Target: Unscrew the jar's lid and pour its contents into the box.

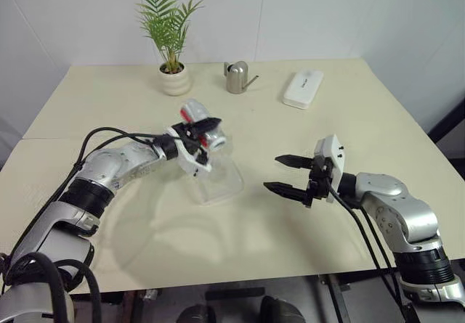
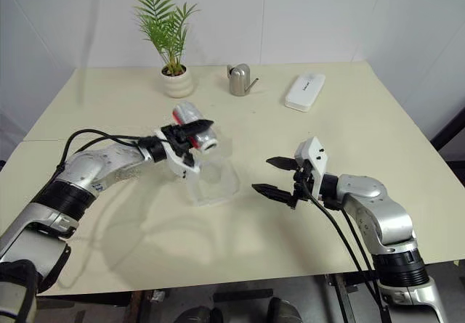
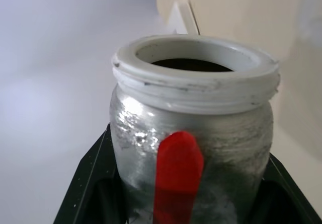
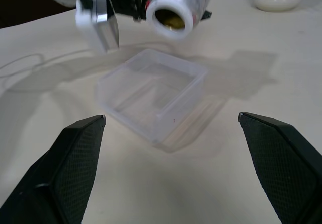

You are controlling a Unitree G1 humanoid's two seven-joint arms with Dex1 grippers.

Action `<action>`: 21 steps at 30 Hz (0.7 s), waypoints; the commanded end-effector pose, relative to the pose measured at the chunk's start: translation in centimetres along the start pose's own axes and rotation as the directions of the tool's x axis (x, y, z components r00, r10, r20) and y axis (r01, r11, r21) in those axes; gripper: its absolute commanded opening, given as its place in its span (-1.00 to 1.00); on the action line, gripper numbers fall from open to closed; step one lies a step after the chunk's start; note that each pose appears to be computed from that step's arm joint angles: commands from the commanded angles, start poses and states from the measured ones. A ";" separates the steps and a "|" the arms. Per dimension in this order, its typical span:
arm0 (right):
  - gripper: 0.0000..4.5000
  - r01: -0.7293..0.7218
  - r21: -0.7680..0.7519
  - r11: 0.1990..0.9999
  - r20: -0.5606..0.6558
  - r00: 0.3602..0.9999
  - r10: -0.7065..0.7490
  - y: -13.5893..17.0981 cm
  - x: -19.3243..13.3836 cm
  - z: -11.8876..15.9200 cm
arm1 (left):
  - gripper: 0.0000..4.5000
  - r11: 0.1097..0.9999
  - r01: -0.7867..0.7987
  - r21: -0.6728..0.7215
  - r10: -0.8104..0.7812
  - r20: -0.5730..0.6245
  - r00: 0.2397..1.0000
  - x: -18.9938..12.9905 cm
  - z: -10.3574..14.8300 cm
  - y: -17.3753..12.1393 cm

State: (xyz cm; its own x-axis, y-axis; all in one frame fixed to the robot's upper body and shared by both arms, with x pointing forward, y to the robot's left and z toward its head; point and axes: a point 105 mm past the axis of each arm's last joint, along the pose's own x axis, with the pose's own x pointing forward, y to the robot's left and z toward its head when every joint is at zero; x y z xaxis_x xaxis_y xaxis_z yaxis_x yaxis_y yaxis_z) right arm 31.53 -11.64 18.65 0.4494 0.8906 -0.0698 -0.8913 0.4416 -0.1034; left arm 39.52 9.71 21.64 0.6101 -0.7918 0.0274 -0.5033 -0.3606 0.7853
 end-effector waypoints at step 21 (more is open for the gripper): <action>0.98 0.010 0.005 1.000 0.104 0.994 -0.010 0.8 0.6 1.4 | -0.12 0.982 -0.109 0.153 0.103 0.049 0.993 -1.3 -1.5 2.8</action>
State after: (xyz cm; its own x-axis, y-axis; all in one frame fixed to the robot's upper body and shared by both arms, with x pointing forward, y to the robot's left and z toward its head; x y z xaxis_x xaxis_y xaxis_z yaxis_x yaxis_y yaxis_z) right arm 31.48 -10.63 18.89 0.4633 0.8862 -0.0076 -0.8840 0.4615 -0.0749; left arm 38.90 10.64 22.47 0.5417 -0.8405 0.0130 -0.6431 -0.4044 0.6503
